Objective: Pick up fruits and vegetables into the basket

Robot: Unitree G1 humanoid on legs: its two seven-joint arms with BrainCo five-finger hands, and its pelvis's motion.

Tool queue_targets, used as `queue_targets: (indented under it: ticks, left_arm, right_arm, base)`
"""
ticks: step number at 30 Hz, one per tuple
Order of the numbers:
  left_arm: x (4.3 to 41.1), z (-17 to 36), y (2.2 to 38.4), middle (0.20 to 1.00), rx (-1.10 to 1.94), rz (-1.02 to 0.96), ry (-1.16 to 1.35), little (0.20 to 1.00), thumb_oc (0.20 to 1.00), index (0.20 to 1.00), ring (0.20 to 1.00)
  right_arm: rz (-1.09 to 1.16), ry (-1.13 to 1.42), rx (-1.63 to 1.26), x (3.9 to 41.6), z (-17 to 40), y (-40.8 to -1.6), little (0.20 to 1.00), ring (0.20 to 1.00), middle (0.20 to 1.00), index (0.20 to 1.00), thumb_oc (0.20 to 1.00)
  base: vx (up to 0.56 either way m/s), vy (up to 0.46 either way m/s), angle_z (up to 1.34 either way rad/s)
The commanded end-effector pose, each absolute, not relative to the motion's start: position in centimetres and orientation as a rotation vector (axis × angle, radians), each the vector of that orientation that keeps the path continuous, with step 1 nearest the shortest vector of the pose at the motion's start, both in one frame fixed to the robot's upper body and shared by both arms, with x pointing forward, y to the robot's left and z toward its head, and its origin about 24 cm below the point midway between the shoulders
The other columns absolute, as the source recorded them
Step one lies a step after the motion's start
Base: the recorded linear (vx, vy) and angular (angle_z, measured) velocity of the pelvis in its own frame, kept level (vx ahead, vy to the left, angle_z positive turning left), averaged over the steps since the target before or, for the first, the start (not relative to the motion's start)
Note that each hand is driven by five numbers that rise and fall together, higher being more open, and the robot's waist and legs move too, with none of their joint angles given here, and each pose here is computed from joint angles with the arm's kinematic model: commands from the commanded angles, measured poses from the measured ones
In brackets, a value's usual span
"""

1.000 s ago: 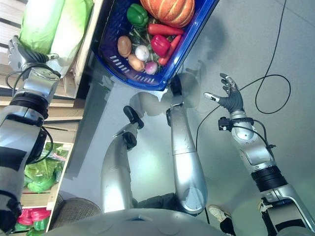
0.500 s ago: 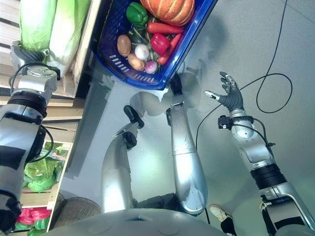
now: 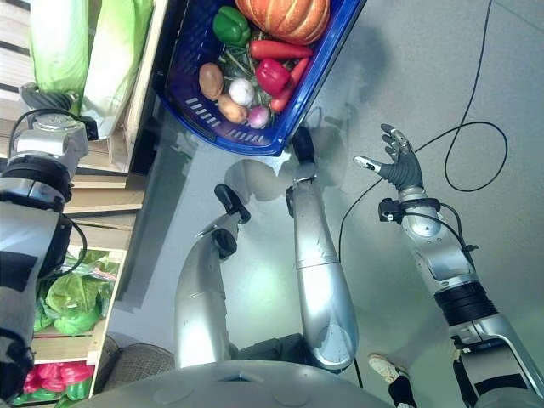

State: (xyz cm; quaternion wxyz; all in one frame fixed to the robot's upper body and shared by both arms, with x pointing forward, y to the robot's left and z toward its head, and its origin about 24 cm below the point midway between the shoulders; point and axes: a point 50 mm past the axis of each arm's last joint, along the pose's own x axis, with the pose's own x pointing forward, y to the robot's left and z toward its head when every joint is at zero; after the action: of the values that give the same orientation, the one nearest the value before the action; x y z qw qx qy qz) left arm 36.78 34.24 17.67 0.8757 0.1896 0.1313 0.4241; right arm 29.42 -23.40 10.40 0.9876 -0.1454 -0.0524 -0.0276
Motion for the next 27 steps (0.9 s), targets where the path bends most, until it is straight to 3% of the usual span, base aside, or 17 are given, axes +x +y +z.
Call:
queue_targets:
  ticks: [1, 9, 18, 27]
  left_arm:
    - [33.8, 12.8, 36.9, 0.200, 0.414, 0.957, 0.456, 0.200, 0.200, 0.200, 0.200]
    - [34.3, 13.5, 35.4, 0.200, 0.510, 0.834, 0.166, 0.200, 0.200, 0.200, 0.200]
    - [32.8, 13.7, 28.9, 0.200, 0.519, 0.577, -0.282, 0.200, 0.200, 0.200, 0.200]
    - [31.0, 16.9, 23.6, 0.200, 0.497, 0.271, -0.542, 0.200, 0.200, 0.200, 0.200]
  right_arm:
    - [-0.027, -0.161, -0.281, 28.0, 10.9, -23.3, 1.000, 1.000, 1.000, 1.000, 1.000]
    - [0.073, -0.235, -0.223, 26.8, 11.8, -22.5, 1.000, 1.000, 1.000, 1.000, 1.000]
    - [0.275, -0.330, -0.061, 27.0, 14.0, -20.1, 1.000, 1.000, 1.000, 1.000, 1.000]
    - [0.386, -0.296, 0.147, 28.7, 15.6, -16.2, 1.000, 1.000, 1.000, 1.000, 1.000]
  base:
    - [0.00, 0.000, 0.00]
    - [-0.01, -0.036, 0.01]
    - [-0.03, -0.116, 0.11]
    - [-0.04, -0.163, 0.19]
